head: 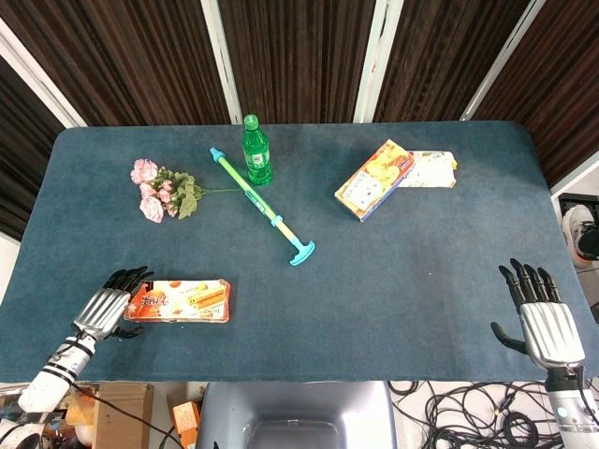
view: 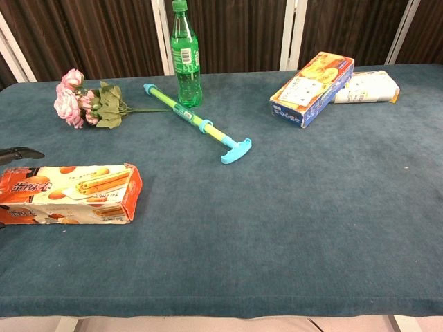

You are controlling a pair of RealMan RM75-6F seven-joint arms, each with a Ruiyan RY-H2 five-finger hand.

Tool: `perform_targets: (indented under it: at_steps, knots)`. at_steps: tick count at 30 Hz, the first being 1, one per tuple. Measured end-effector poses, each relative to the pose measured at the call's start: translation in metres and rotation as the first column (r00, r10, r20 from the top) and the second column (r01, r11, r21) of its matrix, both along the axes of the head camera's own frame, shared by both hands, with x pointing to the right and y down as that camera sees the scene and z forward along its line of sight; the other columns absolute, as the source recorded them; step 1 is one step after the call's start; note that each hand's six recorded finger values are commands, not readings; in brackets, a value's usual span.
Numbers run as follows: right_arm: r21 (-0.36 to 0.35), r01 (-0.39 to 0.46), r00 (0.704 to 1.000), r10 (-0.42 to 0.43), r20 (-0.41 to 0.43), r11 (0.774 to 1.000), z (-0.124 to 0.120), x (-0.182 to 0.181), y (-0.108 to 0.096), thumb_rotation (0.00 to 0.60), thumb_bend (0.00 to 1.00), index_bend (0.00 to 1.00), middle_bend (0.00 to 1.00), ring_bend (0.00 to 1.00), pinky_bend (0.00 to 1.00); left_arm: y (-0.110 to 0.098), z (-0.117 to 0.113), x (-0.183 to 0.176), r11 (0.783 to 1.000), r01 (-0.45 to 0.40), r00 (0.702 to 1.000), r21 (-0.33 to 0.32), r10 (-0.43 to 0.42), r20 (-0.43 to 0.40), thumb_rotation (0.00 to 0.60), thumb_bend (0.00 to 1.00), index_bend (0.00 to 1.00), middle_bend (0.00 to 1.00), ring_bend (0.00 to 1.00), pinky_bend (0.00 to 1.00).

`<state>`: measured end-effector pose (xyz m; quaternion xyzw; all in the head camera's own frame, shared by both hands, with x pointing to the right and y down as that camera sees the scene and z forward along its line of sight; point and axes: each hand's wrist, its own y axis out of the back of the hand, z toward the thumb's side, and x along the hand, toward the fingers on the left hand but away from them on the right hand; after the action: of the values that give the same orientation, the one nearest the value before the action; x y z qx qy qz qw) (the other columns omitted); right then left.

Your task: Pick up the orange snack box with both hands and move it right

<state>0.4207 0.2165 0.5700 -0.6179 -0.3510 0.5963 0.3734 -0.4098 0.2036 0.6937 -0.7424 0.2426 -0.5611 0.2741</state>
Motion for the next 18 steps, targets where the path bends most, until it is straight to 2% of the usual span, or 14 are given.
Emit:
perform_targets:
  at_steps: [5, 8, 10, 12, 13, 18]
  knots:
    - [-0.006, 0.004, 1.000, -0.004, -0.002, 1.000, 0.002, -0.001, 0.000, 0.600, 0.19, 0.00, 0.00, 0.00, 0.02, -0.006, 0.001, 0.005, 1.000, 0.002, 1.000, 0.016, -0.001, -0.017, 0.600, 0.18, 0.00, 0.00, 0.00, 0.04]
    - [-0.007, 0.005, 1.000, -0.005, 0.003, 1.000, 0.002, -0.003, -0.001, 0.600, 0.19, 0.00, 0.00, 0.00, 0.02, -0.008, 0.005, 0.007, 1.000, 0.000, 1.000, 0.005, 0.000, -0.017, 0.600, 0.18, 0.00, 0.00, 0.00, 0.10]
    - [-0.004, 0.006, 1.000, -0.006, 0.005, 1.000, 0.001, -0.003, -0.001, 0.600, 0.19, 0.00, 0.00, 0.00, 0.02, -0.010, 0.008, 0.009, 1.000, -0.003, 1.000, -0.004, 0.003, -0.017, 0.600, 0.18, 0.00, 0.00, 0.01, 0.16]
    - [-0.003, 0.004, 1.000, -0.004, 0.007, 1.000, 0.001, -0.003, -0.001, 0.600, 0.19, 0.00, 0.00, 0.00, 0.02, -0.011, 0.011, 0.012, 1.000, -0.005, 1.000, -0.009, 0.005, -0.018, 0.600, 0.19, 0.03, 0.02, 0.05, 0.24]
    - [-0.003, 0.003, 1.000, -0.003, 0.007, 1.000, 0.001, -0.002, -0.001, 0.600, 0.19, 0.00, 0.00, 0.00, 0.02, -0.012, 0.012, 0.013, 1.000, -0.006, 1.000, -0.007, 0.006, -0.018, 0.600, 0.19, 0.06, 0.06, 0.09, 0.27]
    - [-0.003, -0.002, 1.000, 0.002, 0.007, 1.000, 0.000, 0.000, -0.002, 0.600, 0.19, 0.00, 0.00, 0.00, 0.02, -0.017, 0.013, 0.019, 0.999, 0.004, 0.999, 0.043, -0.002, -0.044, 0.600, 0.19, 0.47, 0.47, 0.45, 0.53]
